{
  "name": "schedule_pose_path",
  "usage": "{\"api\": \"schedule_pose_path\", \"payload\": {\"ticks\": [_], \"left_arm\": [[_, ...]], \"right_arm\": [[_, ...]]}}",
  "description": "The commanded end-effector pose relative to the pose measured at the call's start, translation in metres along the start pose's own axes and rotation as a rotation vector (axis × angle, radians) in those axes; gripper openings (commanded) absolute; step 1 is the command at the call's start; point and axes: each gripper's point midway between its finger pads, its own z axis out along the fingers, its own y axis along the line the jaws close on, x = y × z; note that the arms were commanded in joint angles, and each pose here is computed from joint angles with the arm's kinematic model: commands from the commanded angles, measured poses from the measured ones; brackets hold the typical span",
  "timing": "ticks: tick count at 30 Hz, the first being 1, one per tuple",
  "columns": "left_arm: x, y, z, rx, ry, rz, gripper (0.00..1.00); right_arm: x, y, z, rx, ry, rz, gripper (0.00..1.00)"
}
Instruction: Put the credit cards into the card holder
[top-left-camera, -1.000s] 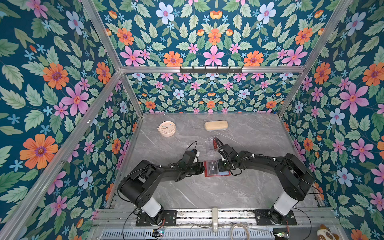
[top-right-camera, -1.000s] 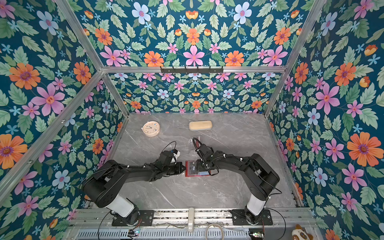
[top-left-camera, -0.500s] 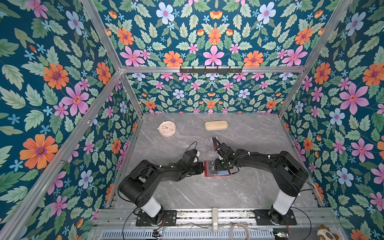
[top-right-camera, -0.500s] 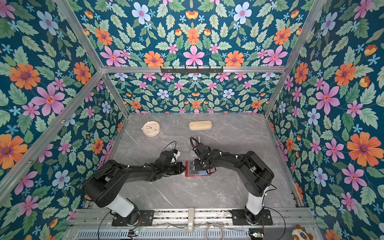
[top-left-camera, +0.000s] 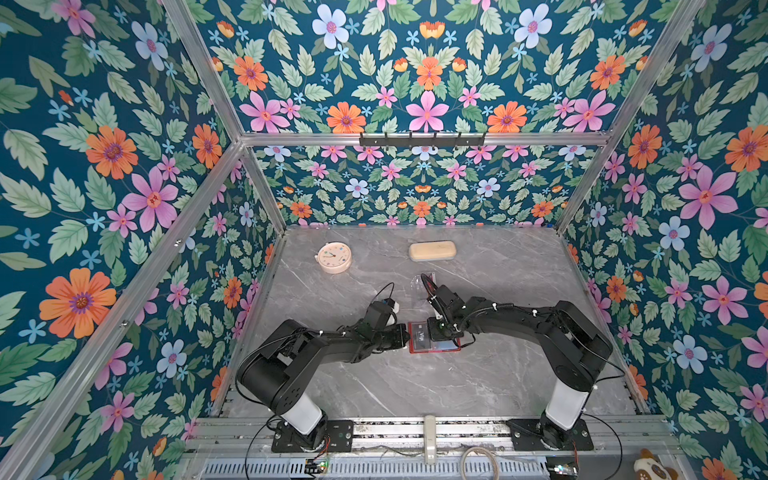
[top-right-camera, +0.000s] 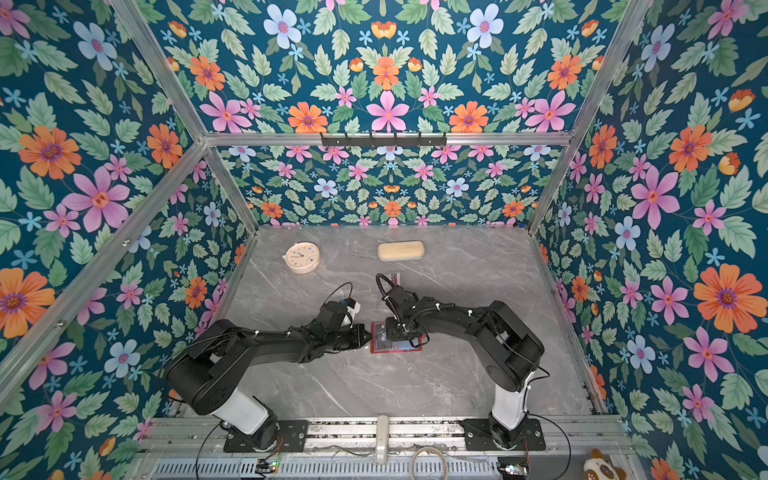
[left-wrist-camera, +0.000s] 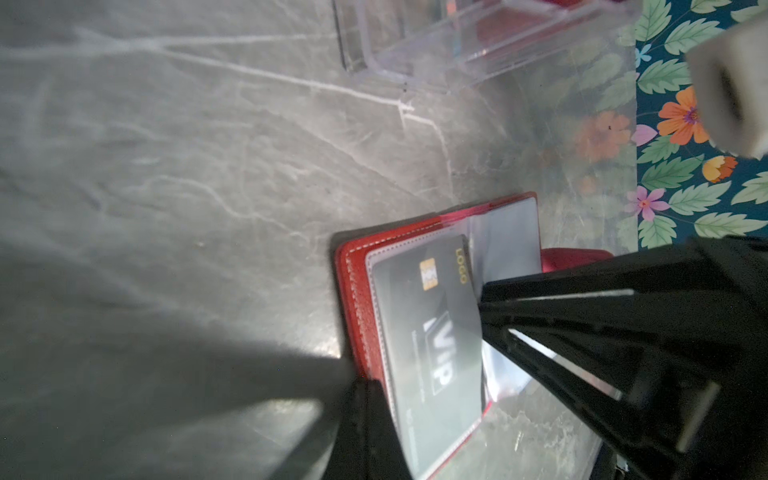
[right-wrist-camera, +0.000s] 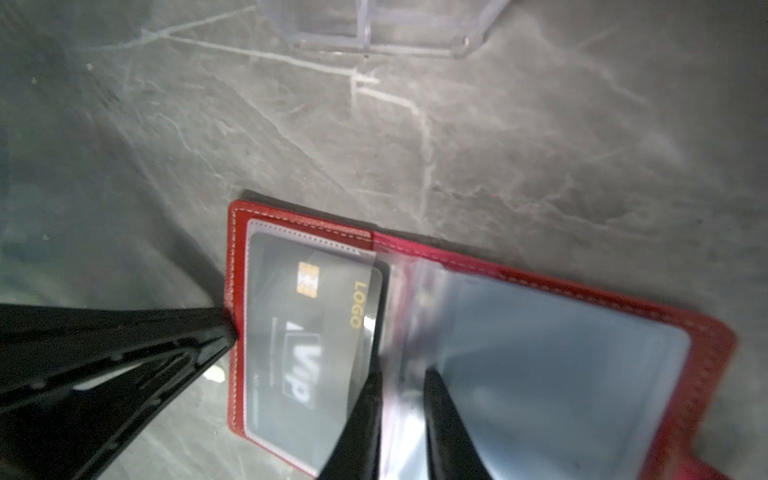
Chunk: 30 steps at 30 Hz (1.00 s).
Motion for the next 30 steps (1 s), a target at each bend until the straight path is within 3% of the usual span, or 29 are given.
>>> {"api": "schedule_pose_path", "payload": {"ticks": [1,15,25,30], "left_arm": [[0.015,0.02,-0.001,-0.083,0.051,-0.017,0.0],[0.004,0.011,-0.004,-0.082,0.043,0.014,0.0],[-0.017,-0.004,-0.019,-0.104,0.0,0.086,0.42],[-0.027,-0.032,-0.024,-0.013,-0.016,0.141,0.46]], "right_arm": [[0.017,-0.013,0.004,0.055,0.057,0.003,0.23],[0.001,-0.02,-0.039,0.03,-0.092,0.066,0.23],[0.016,-0.049,-0.036,0.061,-0.061,0.137,0.18],[0.025,-0.052,-0.032,0.055,-0.049,0.149,0.16]]}}
